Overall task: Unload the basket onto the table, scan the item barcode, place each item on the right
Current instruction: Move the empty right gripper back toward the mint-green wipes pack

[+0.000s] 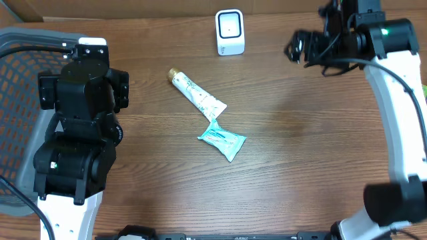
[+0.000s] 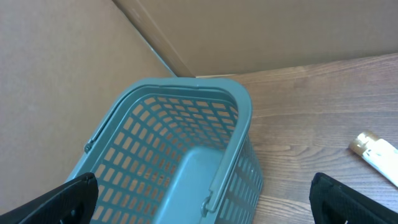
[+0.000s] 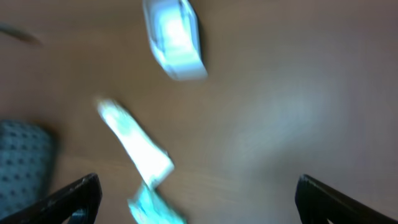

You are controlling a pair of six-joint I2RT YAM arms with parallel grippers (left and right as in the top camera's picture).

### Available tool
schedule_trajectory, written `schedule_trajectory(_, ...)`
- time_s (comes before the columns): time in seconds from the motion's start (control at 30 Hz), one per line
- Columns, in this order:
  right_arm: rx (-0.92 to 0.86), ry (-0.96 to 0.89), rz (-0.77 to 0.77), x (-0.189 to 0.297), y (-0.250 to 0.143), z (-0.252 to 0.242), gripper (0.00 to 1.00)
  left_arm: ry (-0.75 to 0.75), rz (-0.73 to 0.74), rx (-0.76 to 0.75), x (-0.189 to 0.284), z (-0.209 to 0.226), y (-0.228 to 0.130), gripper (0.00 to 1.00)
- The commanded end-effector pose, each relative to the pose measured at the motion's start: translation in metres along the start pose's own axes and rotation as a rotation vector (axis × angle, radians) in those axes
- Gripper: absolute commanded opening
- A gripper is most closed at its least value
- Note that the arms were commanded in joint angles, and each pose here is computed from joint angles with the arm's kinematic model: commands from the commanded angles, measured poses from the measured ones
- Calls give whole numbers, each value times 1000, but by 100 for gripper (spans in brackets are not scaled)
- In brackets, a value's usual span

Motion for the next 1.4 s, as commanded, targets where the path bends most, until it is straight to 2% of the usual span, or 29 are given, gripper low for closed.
schedule_trajectory(0.0, 87, 58, -460, 148, 51, 49, 100, -2, -2, -7, -1, -1, 1, 99)
schedule_trajectory(0.07, 118, 51, -656, 208, 62, 60, 100, -2, -2, -7, -1, -1, 1, 100)
schedule_trajectory(0.17, 203, 15, -837, 274, 58, 69, 100, -2, -2, -7, -1, -1, 1, 100)
schedule_trajectory(0.23, 259, -33, -889, 303, 44, 69, 100, -2, -2, -7, -1, -1, 1, 100)
schedule_trajectory(0.37, 257, -101, -970, 347, 13, 62, 100, -2, -2, -7, -1, -1, 1, 100)
schedule_trajectory(0.53, 269, -81, -1039, 367, -42, 57, 100, -2, -2, -7, -1, -1, 1, 99)
schedule_trajectory(0.63, 261, -88, -1028, 334, -55, 43, 100, -2, -2, -7, -1, -1, 1, 99)
schedule_trajectory(0.77, 184, -30, -917, 232, -59, 18, 100, -2, -2, -7, -1, -1, 1, 100)
schedule_trajectory(0.8, 162, -1, -897, 205, -56, 13, 100, -2, -2, -7, -1, -1, 1, 100)
schedule_trajectory(0.83, 124, 48, -887, 155, -48, 5, 100, -2, -2, -7, -1, -1, 1, 99)
schedule_trajectory(0.93, 12, 115, -890, 97, -26, -7, 100, -2, -2, -7, -1, -1, 1, 100)
schedule_trajectory(1.0, -86, 136, -830, 60, -17, -16, 100, -2, -2, -7, -1, -1, 1, 99)
schedule_trajectory(1.07, -203, 181, -686, 16, -23, -21, 100, -2, -2, -7, -1, -1, 1, 100)
schedule_trajectory(1.17, -316, 347, -376, -39, -63, -5, 100, -2, -2, -7, -1, -1, 1, 100)
schedule_trajectory(1.37, -382, 375, 22, -71, -143, -1, 100, -2, -2, -7, -1, -1, 1, 99)
Point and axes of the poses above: each gripper's point midway between its finger pads, its own x axis back along the fingers, its own z axis along the line the jaws close on, y = z × x, the point moved 1 cm from there along x, back along the fingers, and after that the axes turned 3 degrees about x, right-handed, at the moved point
